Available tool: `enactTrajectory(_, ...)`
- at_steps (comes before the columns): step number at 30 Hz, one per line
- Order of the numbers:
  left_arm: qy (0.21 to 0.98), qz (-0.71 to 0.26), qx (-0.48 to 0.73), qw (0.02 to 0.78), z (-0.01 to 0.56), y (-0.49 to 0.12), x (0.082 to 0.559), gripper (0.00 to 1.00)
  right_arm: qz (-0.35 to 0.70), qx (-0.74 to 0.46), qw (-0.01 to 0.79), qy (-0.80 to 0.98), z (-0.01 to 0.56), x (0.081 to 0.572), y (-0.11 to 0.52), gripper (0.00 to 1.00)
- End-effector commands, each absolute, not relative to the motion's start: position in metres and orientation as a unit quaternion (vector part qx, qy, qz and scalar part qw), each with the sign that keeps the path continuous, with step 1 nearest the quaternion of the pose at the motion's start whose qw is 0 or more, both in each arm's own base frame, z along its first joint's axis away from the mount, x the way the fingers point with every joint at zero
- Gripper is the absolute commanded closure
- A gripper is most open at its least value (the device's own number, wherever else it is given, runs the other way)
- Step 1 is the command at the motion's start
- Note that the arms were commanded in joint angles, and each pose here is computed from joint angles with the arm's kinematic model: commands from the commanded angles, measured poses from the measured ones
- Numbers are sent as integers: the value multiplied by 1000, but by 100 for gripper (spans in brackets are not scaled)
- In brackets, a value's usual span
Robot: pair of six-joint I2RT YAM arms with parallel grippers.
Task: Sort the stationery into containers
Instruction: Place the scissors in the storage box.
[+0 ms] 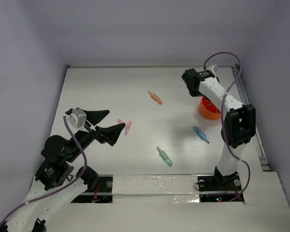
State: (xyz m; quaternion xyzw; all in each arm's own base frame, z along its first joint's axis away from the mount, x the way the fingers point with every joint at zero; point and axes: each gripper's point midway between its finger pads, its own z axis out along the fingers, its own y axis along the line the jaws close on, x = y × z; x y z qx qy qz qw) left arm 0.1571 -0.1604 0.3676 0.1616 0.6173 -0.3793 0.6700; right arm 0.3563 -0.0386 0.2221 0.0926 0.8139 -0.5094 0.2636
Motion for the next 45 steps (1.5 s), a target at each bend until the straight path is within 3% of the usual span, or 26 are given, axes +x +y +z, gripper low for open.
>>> enactTrajectory(1, 600, -381, 164, 684, 383, -160, 155, 1, -554, 87, 241, 792, 245, 334, -60, 100)
enactTrajectory(29, 610, -375, 160, 679, 378, -162, 161, 1, -555, 125, 243, 786, 210, 326, -63, 100)
enactTrajectory(36, 611, -375, 160, 679, 378, -162, 161, 1, -539, 135, 259, 790, 209, 333, -56, 86)
enactTrajectory(45, 610, -376, 163, 678, 378, -163, 161, 1, -497, 145, 293, 804, 209, 342, -43, 76)
